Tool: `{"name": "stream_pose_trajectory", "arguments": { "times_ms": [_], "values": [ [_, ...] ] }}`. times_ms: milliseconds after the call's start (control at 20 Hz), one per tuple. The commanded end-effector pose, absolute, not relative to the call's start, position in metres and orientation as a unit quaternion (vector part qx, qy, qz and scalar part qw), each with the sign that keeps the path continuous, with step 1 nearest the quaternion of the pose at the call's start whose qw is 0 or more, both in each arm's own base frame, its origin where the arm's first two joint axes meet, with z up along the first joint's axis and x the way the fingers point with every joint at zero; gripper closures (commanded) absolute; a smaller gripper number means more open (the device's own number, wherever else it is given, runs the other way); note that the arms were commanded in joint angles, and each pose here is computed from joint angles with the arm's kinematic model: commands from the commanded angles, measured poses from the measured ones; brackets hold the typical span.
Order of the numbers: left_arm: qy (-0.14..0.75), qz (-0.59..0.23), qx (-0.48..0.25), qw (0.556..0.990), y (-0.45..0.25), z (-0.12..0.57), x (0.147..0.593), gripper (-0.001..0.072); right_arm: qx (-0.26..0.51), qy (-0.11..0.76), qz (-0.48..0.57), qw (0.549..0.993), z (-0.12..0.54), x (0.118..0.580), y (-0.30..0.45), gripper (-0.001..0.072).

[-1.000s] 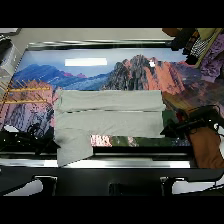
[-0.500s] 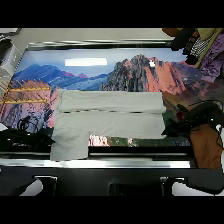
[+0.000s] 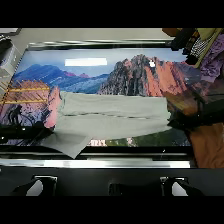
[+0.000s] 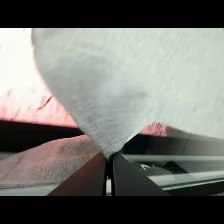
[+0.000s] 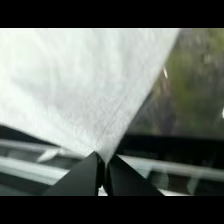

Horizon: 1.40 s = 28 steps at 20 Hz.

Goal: Fold the clothes and pants, and hang the long-sleeved shirts on hangers.

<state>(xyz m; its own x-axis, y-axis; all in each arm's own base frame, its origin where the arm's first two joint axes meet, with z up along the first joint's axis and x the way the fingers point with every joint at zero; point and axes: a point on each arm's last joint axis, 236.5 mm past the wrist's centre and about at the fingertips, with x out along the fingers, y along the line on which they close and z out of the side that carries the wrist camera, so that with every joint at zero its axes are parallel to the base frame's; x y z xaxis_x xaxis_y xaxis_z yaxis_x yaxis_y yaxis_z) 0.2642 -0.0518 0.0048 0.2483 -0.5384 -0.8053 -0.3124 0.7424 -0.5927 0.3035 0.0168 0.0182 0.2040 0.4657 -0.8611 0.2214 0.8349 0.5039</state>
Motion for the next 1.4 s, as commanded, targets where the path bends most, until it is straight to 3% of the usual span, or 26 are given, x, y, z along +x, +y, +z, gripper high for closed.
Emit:
{"name": "stream_pose_trajectory", "arguments": {
  "times_ms": [0, 250, 550, 1100, 1350],
  "values": [
    [0.575, -0.095, -0.327, 0.744, -0.063, 0.011, 0.331, 0.0690, 0.300, 0.525, 0.046, 0.795, 0.034, 0.364, -0.002, 0.0673],
    [0.550, -0.108, -0.348, 0.751, -0.069, 0.024, 0.434, 0.0690, 0.317, 0.491, 0.027, 0.811, 0.027, 0.423, -0.025, 0.0673],
    [0.521, -0.115, -0.375, 0.758, -0.065, 0.034, 0.508, 0.0690, 0.309, 0.510, 0.044, 0.802, -0.003, 0.468, -0.017, 0.0672],
    [0.508, -0.089, -0.413, 0.750, -0.083, -0.010, 0.571, 0.0690, 0.277, 0.472, -0.038, 0.836, -0.006, 0.522, -0.049, 0.0672],
    [0.531, -0.078, -0.422, 0.730, -0.096, -0.042, 0.570, 0.0690, 0.304, 0.514, -0.039, 0.801, -0.045, 0.515, -0.039, 0.0671]
  ]
}}
